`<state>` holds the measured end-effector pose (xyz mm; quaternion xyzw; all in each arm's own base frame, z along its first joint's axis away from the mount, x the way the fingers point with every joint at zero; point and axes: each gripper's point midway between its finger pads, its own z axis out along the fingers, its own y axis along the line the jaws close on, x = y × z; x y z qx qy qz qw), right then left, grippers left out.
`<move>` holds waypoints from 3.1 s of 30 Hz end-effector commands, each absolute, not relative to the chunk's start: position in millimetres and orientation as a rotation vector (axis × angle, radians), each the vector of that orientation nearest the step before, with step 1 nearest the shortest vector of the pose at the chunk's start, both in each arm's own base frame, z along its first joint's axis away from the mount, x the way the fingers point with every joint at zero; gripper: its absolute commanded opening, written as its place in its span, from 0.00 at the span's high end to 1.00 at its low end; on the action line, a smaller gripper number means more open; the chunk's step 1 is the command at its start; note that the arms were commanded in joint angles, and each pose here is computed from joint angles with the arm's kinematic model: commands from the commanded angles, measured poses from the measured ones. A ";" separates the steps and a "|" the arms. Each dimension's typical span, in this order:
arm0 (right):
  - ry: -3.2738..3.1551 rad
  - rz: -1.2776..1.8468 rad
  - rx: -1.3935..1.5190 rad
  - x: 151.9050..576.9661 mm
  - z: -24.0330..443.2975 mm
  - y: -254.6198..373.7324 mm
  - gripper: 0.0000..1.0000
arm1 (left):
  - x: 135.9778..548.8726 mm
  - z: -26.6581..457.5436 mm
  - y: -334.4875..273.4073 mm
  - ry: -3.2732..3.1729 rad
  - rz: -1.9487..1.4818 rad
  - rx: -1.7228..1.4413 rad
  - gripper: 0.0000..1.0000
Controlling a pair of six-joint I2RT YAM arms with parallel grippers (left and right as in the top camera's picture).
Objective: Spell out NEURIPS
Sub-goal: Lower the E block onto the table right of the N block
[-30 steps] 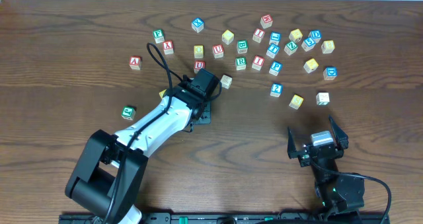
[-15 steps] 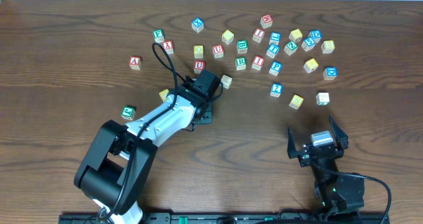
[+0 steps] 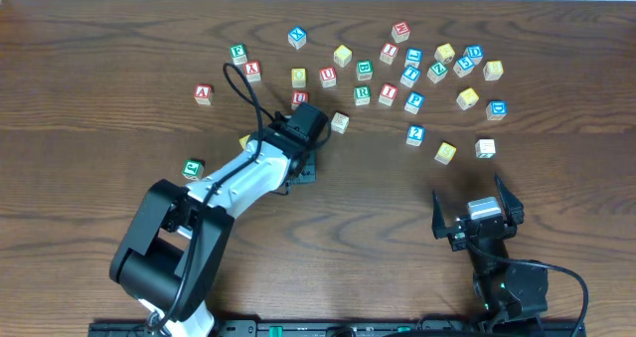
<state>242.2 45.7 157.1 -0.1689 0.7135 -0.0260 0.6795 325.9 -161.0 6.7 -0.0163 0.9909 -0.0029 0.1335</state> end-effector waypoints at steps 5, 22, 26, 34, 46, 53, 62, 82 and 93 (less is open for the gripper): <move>1.609 -0.064 -0.353 242.8 156.3 41.3 0.01 | 326.6 -0.4 -148.3 2.887 0.034 -0.069 0.92; 1.609 -0.064 -0.352 242.8 156.3 41.2 0.01 | 325.1 -0.7 -147.5 2.893 0.039 -0.069 0.86; 1.609 -0.064 -0.353 242.8 156.3 41.3 0.01 | 325.0 -0.8 -147.5 2.893 0.039 -0.069 0.83; 1.609 -0.064 -0.353 242.8 156.3 41.3 0.01 | 325.0 -0.8 -147.5 2.893 0.039 -0.069 0.65; 1.609 -0.064 -0.353 242.7 156.2 41.3 0.01 | 325.0 -0.8 -147.5 2.893 0.039 -0.069 0.60; 1.609 -0.064 -0.352 242.8 156.3 41.2 0.01 | 324.7 -0.9 -148.1 2.895 0.034 -0.068 0.60; 1.609 -0.064 -0.353 242.7 156.2 41.3 0.01 | 324.9 -0.2 -149.5 2.896 0.024 -0.067 0.60; 1.609 -0.064 -0.353 242.7 156.2 41.3 0.01 | 329.8 14.3 -152.2 2.877 0.010 -0.047 0.59; 1.609 -0.064 -0.353 242.8 156.3 41.3 0.01 | 331.3 17.4 -152.9 2.868 0.004 -0.043 0.60</move>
